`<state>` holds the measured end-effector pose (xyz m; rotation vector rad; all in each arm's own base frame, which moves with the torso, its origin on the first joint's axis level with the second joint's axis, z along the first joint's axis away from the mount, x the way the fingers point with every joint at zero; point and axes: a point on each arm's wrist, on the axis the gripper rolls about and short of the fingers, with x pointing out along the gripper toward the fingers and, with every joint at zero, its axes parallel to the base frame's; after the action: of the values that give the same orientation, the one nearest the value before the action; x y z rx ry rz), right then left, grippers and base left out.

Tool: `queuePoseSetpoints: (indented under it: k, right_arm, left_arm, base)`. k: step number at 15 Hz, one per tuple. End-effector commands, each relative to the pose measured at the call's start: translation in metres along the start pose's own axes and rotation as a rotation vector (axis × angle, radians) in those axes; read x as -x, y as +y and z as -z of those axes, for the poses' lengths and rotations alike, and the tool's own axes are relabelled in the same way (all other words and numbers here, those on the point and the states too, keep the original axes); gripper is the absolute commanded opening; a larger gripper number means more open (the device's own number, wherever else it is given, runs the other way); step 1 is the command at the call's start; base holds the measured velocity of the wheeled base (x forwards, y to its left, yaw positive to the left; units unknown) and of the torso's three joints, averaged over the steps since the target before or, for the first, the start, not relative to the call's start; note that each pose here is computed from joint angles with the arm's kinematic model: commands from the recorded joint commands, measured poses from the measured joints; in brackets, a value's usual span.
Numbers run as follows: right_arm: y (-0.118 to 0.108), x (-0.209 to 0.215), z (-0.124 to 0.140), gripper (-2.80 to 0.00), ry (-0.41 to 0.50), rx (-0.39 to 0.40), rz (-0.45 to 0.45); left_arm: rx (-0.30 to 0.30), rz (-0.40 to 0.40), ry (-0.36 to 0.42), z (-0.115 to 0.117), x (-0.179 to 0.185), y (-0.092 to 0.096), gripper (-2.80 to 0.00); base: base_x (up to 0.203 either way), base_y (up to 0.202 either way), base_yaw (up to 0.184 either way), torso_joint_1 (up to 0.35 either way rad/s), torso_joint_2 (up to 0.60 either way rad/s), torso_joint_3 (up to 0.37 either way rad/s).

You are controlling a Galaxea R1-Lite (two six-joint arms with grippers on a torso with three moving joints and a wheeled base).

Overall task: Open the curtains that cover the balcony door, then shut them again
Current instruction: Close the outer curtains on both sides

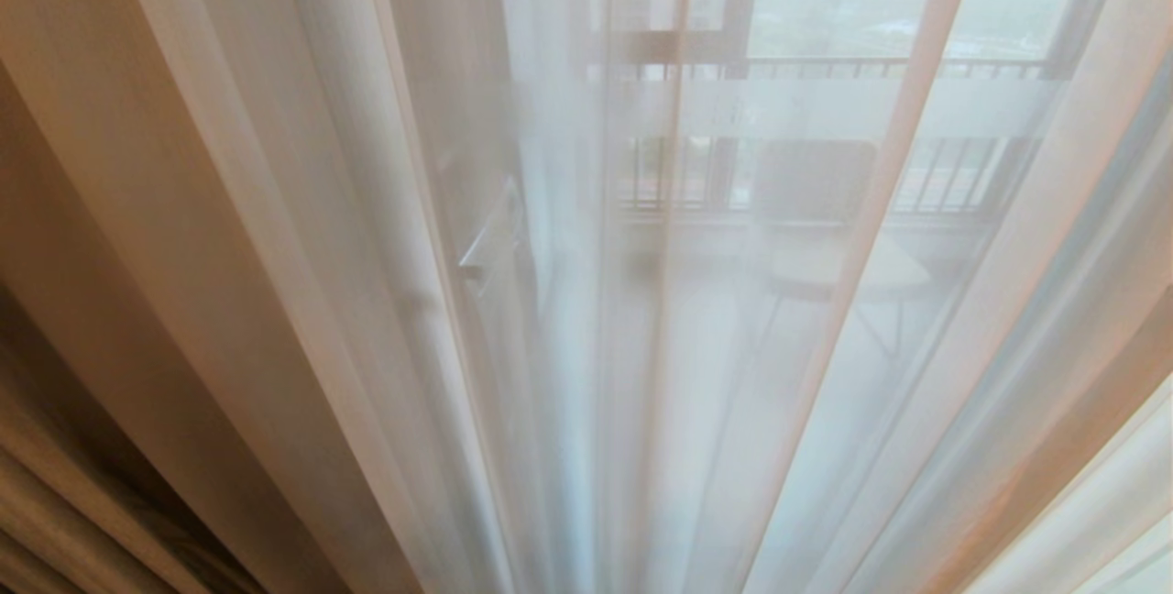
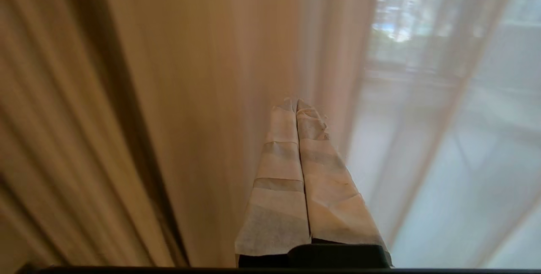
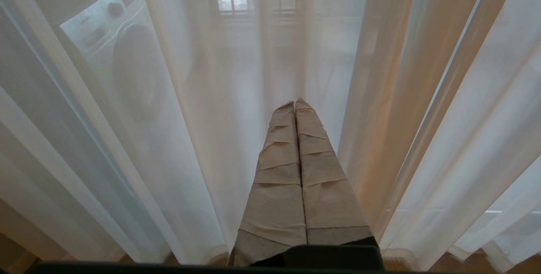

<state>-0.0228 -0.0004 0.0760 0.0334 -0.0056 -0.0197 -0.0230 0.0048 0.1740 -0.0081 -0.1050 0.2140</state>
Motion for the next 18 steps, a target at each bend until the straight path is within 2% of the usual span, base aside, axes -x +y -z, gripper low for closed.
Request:
queuePoseSetpoints:
  k: [1,5,8,12,14,16,18]
  right_arm:
    - [0.0,0.0,0.0,-2.8,-0.001,0.0,0.0]
    - [0.0,0.0,0.0,-2.8,-0.001,0.0,0.0]
    - [0.0,0.0,0.0,-2.8,-0.001,0.0,0.0]
    - [0.0,0.0,0.0,-2.8,-0.001,0.0,0.0]
    - [0.0,0.0,0.0,-2.8,-0.001,0.0,0.0]
    - [0.0,0.0,0.0,-2.8,-0.001,0.0,0.0]
    - [0.0,0.0,0.0,-2.8,-0.001,0.0,0.0]
  left_arm:
    - [-0.009,-0.096,0.077,-0.042,-0.037,-0.006,-2.8]
    - [0.027,-0.256,0.031,-0.109,-0.086,-0.012,-2.8]
    - [0.025,-0.465,-0.004,-0.14,-0.115,-0.004,-2.8]
    - [0.0,-0.72,-0.012,-0.159,-0.144,0.022,-2.8]
    - [-0.012,-0.804,-0.003,-0.165,-0.159,0.041,-2.8]
    - [-0.02,-0.853,0.001,-0.168,-0.179,0.064,-2.8]
    - [-0.03,-0.914,-0.014,-0.168,-0.196,0.093,-2.8]
  base:
    - [0.0,0.0,0.0,0.0,0.0,0.0]
    - [0.0,0.0,0.0,0.0,0.0,0.0]
    - [0.0,0.0,0.0,0.0,0.0,0.0]
    - [0.0,0.0,0.0,0.0,0.0,0.0]
    - [0.0,0.0,0.0,0.0,0.0,0.0]
    - [0.0,0.0,0.0,0.0,0.0,0.0]
    - [0.0,0.0,0.0,0.0,0.0,0.0]
